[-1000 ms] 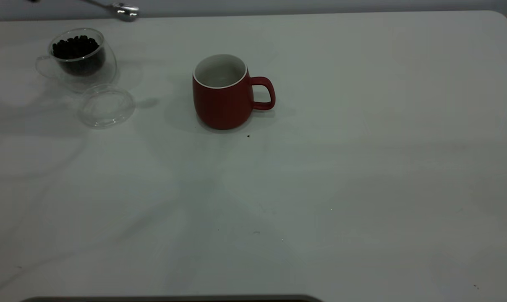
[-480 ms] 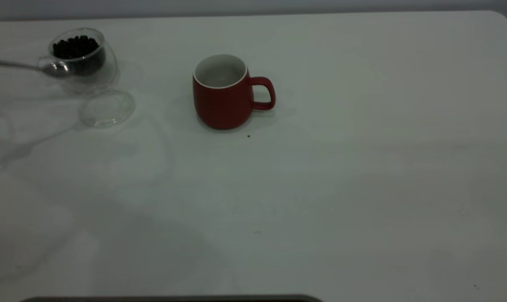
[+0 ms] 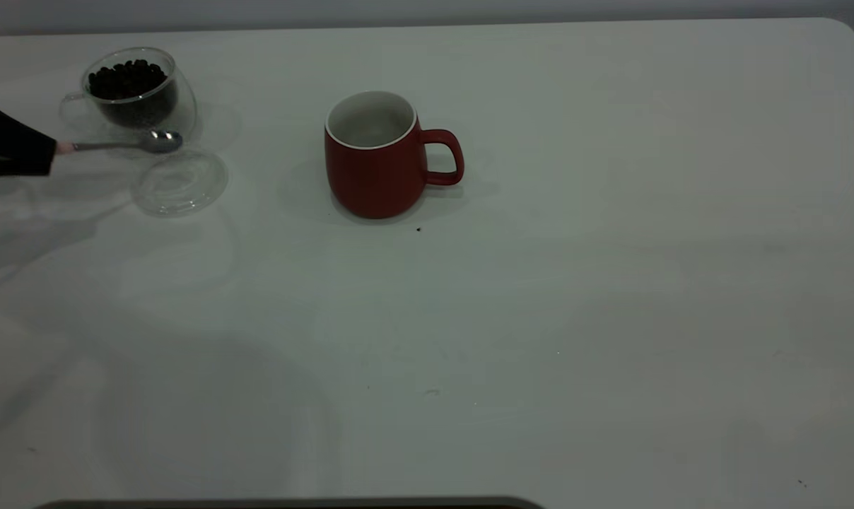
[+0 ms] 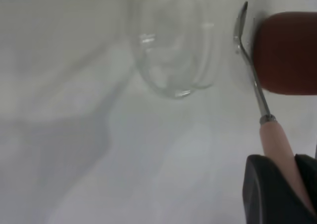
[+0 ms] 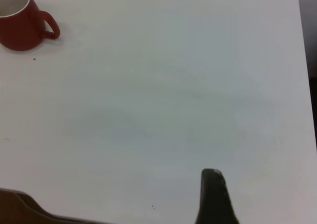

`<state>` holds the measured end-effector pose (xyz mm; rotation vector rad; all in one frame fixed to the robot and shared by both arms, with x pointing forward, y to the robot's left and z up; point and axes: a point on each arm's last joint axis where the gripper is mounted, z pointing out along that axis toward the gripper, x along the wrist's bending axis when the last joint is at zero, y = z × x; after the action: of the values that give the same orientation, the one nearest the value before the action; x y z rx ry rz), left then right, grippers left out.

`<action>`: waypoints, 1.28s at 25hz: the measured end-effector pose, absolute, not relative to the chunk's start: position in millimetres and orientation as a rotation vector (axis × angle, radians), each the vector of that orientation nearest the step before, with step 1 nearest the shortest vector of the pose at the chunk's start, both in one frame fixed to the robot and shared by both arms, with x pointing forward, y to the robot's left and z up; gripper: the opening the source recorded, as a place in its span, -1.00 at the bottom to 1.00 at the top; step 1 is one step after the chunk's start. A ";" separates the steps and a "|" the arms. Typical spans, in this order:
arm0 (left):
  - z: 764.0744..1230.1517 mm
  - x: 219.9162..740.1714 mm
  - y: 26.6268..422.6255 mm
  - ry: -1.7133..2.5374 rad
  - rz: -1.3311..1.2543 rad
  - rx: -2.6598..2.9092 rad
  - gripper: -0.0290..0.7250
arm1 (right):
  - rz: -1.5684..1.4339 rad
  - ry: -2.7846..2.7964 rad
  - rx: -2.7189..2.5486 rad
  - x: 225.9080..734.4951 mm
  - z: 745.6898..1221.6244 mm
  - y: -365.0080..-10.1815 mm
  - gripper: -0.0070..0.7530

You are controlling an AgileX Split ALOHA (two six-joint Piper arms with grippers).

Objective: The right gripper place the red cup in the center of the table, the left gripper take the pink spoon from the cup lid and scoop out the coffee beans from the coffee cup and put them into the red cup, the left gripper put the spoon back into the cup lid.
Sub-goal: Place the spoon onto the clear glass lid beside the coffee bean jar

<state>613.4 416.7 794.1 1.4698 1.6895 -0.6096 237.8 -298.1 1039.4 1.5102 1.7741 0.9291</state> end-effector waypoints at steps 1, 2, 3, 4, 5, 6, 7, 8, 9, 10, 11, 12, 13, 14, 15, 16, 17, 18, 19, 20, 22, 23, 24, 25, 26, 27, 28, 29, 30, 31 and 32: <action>788.4 612.2 416.2 1.700 -0.622 1.463 -0.61 | 0.929 1.774 1.510 237.8 1039.4 -298.1 0.42; 784.0 611.2 415.7 1.707 -0.634 1.458 -0.61 | 0.929 1.774 1.510 237.8 1039.4 -298.1 0.42; 779.0 610.0 415.1 1.715 -0.647 1.452 -0.61 | 0.929 1.774 1.510 237.8 1039.4 -298.1 0.42; 774.6 608.8 414.6 1.720 -0.656 1.449 -0.61 | 0.929 1.774 1.510 237.8 1039.4 -298.1 0.42; 771.3 607.9 414.2 1.722 -0.662 1.448 -0.61 | 0.929 1.774 1.510 237.8 1039.4 -298.1 0.42; 769.1 607.3 413.9 1.721 -0.665 1.450 -0.61 | 0.929 1.774 1.510 237.8 1039.4 -298.1 0.42; 767.7 607.0 413.7 1.718 -0.666 1.452 -0.61 | 0.929 1.774 1.510 237.8 1039.4 -298.1 0.42; 767.1 607.1 413.8 1.715 -0.658 1.457 -0.61 | 0.929 1.774 1.510 237.8 1039.4 -298.1 0.42; 766.9 607.5 414.1 1.715 -0.650 1.459 -0.61 | 0.929 1.774 1.510 237.8 1039.4 -298.1 0.42; 766.8 608.4 414.4 1.718 -0.640 1.452 -0.61 | 0.929 1.774 1.510 237.8 1039.4 -298.1 0.42; 766.7 609.5 414.8 1.725 -0.628 1.441 -0.61 | 0.929 1.774 1.510 237.8 1039.4 -298.1 0.42; 766.6 610.5 415.1 1.731 -0.618 1.432 -0.61 | 0.929 1.774 1.510 237.8 1039.4 -298.1 0.42; 766.7 611.3 415.4 1.736 -0.611 1.423 -0.61 | 0.929 1.774 1.510 237.8 1039.4 -298.1 0.42; 767.0 612.3 415.5 1.738 -0.604 1.410 -0.61 | 0.929 1.774 1.510 237.8 1039.4 -298.1 0.42; 767.4 613.2 415.5 1.740 -0.600 1.396 -0.61 | 0.929 1.774 1.510 237.8 1039.4 -298.1 0.42; 767.7 613.8 415.5 1.741 -0.598 1.388 -0.61 | 0.929 1.774 1.510 237.8 1039.4 -298.1 0.42; 767.8 613.9 415.5 1.742 -0.597 1.384 -0.61 | 0.929 1.774 1.510 237.8 1039.4 -298.1 0.42; 767.8 613.9 415.5 1.745 -0.599 1.381 -0.61 | 0.929 1.774 1.510 237.8 1039.4 -298.1 0.42; 767.8 613.9 415.5 1.749 -0.602 1.377 -0.61 | 0.929 1.774 1.510 237.8 1039.4 -298.1 0.42; 767.8 613.9 415.5 1.752 -0.604 1.374 -0.61 | 0.929 1.774 1.510 237.8 1039.4 -298.1 0.42; 767.8 613.9 415.5 1.755 -0.607 1.370 -0.61 | 0.929 1.774 1.510 237.8 1039.4 -298.1 0.42; 767.8 613.9 415.5 1.756 -0.607 1.370 -0.59 | 0.929 1.774 1.510 237.8 1039.4 -298.1 0.42; 767.8 614.0 415.5 1.757 -0.607 1.368 -0.57 | 0.929 1.774 1.510 237.8 1039.4 -298.1 0.42; 767.8 614.0 415.5 1.757 -0.608 1.368 -0.54 | 0.929 1.774 1.510 237.8 1039.4 -298.1 0.42; 767.9 614.1 415.5 1.758 -0.608 1.366 -0.50 | 0.929 1.774 1.510 237.8 1039.4 -298.1 0.42; 767.9 614.2 415.5 1.759 -0.608 1.364 -0.45 | 0.929 1.774 1.510 237.8 1039.4 -298.1 0.42; 767.8 614.2 415.6 1.760 -0.607 1.364 -0.38 | 0.929 1.774 1.510 237.8 1039.4 -298.1 0.42; 767.7 614.3 415.7 1.762 -0.605 1.363 -0.32 | 0.929 1.774 1.510 237.8 1039.4 -298.1 0.42; 767.5 614.4 415.9 1.765 -0.601 1.364 -0.25 | 0.929 1.774 1.510 237.8 1039.4 -298.1 0.42; 767.0 614.7 416.4 1.771 -0.594 1.364 -0.19 | 0.929 1.774 1.510 237.8 1039.4 -298.1 0.42; 766.4 615.1 417.0 1.779 -0.583 1.365 -0.14 | 0.929 1.774 1.510 237.8 1039.4 -298.1 0.42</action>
<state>615.1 417.0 766.4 1.3645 1.7786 -0.5834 237.8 -298.1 1039.4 1.5102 1.7741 0.9291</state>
